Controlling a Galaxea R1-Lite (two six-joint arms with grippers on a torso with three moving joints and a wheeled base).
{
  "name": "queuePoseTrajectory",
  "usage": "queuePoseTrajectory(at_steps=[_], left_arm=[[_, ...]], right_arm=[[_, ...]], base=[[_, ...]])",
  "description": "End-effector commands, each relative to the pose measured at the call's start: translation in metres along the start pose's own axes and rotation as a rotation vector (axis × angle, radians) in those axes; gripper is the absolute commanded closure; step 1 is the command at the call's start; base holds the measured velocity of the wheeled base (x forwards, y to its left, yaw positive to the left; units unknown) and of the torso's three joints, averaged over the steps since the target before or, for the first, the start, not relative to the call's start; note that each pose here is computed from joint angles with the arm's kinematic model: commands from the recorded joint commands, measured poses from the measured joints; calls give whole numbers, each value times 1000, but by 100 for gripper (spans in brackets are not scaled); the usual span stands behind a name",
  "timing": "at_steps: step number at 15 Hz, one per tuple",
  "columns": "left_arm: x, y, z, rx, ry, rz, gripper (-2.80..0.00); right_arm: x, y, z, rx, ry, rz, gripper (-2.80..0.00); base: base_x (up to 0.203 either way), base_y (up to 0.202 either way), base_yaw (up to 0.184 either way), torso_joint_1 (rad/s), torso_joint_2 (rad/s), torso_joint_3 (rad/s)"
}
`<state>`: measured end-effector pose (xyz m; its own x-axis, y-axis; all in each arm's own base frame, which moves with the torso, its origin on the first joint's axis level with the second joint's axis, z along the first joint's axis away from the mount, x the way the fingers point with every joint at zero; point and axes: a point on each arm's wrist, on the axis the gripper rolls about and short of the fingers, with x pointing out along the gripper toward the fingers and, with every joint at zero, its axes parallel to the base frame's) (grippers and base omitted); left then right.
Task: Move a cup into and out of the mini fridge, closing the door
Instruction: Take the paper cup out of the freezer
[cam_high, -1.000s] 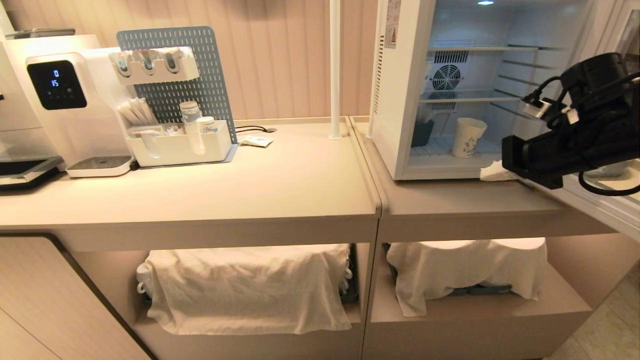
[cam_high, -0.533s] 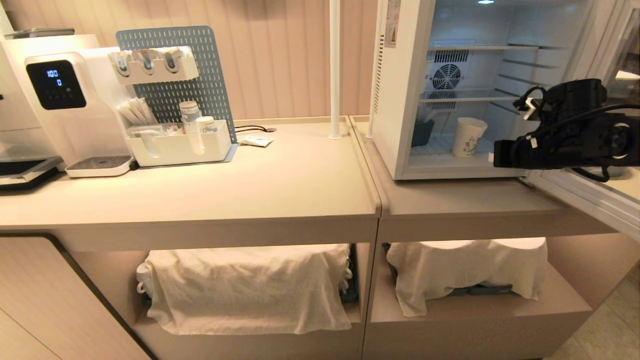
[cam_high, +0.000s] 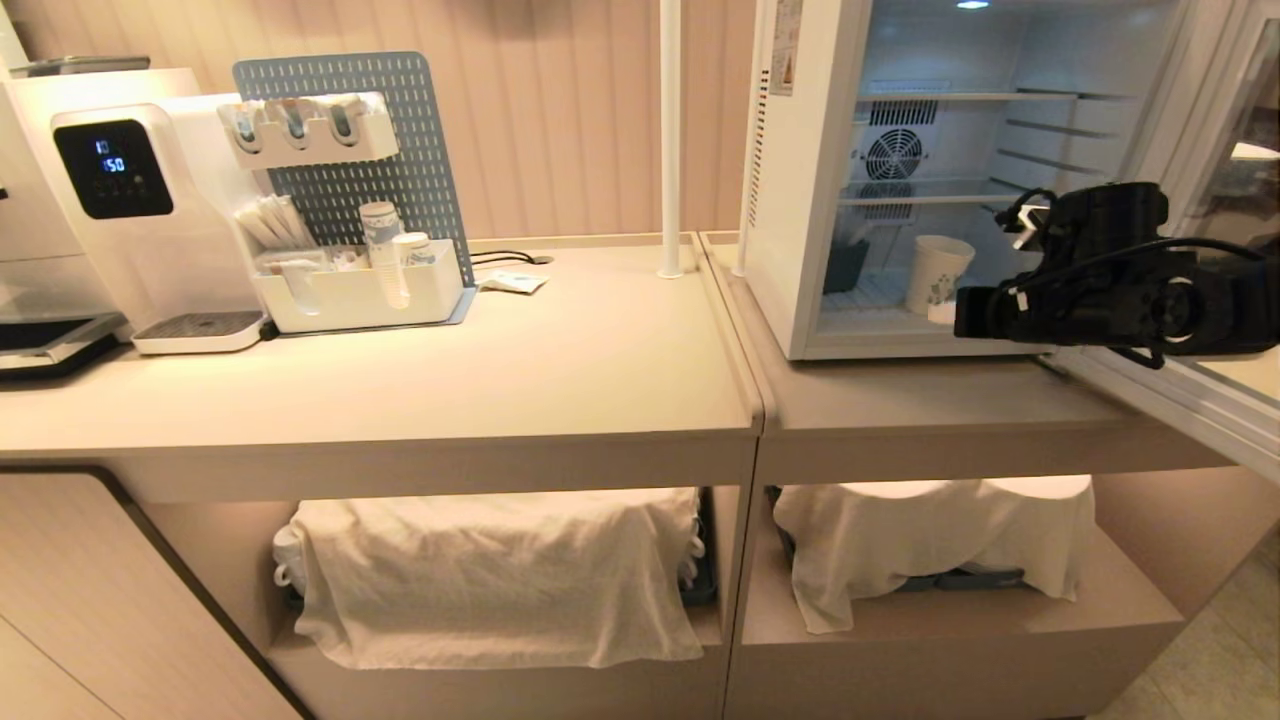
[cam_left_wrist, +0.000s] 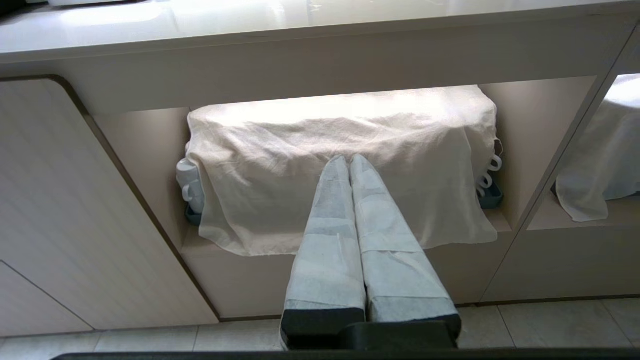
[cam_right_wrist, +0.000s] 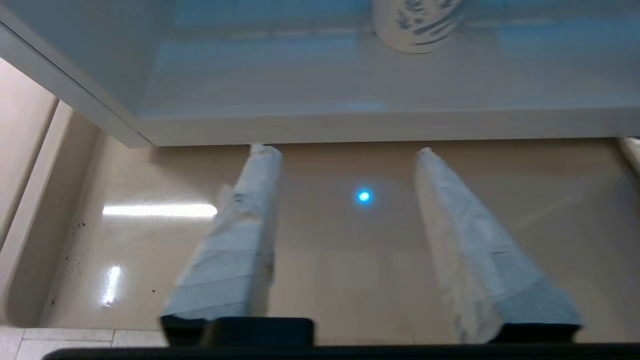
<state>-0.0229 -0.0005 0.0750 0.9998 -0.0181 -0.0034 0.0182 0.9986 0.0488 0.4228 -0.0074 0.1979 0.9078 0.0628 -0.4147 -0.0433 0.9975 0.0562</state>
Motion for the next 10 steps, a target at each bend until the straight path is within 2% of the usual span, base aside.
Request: queuePoseTrajectory(at_steps=[1,10], left_arm=[[0,0,0,0,1,1,0],[0,0,0,0,1,1,0]], right_arm=[[14,-1,-7,0,15,16,-280],[69,-14,-7,-54,-145,-8,-280]], base=[[0,0,0,0,0,0],[0,0,0,0,0,0]])
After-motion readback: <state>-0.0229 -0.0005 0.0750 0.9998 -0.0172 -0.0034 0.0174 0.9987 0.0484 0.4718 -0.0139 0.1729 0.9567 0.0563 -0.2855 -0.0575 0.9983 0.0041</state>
